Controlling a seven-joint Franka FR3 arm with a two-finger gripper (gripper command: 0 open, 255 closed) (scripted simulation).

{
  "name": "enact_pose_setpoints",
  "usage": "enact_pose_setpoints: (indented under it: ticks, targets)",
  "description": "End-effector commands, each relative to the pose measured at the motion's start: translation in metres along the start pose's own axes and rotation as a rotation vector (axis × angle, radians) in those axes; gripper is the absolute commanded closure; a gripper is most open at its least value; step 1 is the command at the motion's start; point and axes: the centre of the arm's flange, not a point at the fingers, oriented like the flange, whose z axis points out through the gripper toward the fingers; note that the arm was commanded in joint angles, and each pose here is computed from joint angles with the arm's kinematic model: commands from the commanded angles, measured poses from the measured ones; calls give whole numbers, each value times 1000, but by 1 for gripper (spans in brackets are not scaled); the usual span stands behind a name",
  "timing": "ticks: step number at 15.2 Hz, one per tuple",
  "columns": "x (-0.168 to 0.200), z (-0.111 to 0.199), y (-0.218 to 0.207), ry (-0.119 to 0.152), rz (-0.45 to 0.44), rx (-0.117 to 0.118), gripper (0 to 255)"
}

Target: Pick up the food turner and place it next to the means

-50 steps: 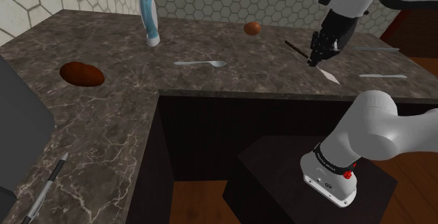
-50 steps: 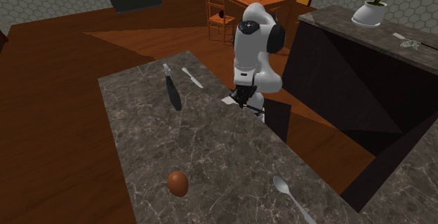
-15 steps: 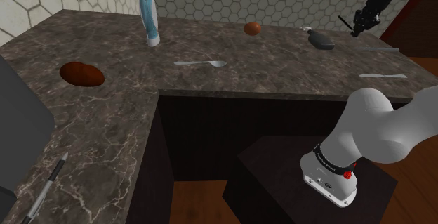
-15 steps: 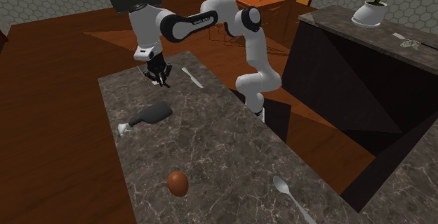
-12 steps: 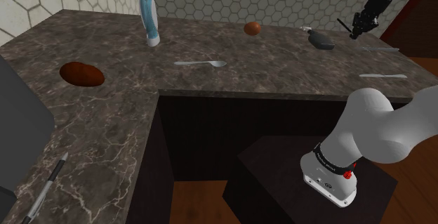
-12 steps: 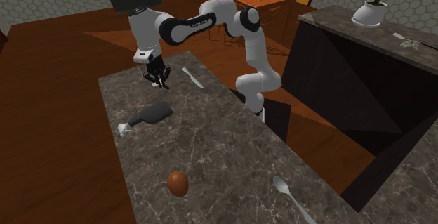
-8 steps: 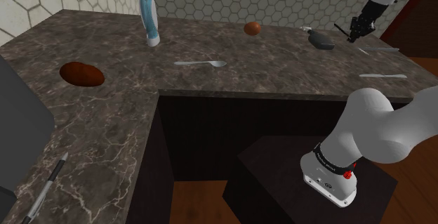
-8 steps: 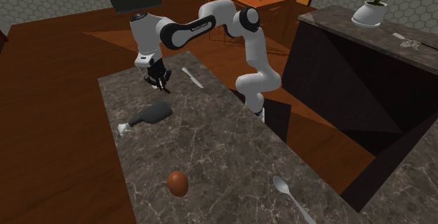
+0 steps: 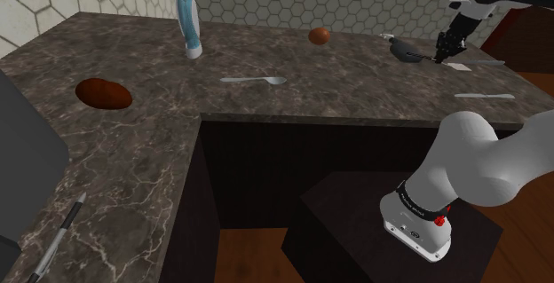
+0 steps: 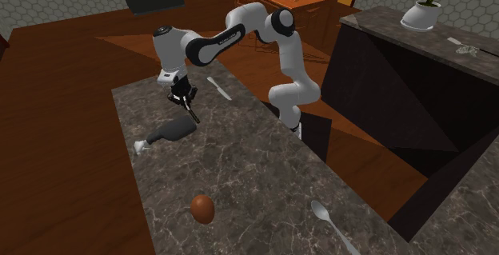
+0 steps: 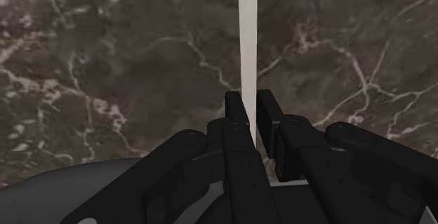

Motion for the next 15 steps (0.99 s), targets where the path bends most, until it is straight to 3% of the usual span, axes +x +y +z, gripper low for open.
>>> enact_pose_setpoints:
  ticks: [1,7,8,13,15]
  targets:
    - [0,2,0,0,0,0,255]
    - [0,2,0,0,0,0,255]
    - [0,2,0,0,0,0,0]
    - [0,2,0,0,0,0,0]
    - [0,-24,0,0,0,0,0]
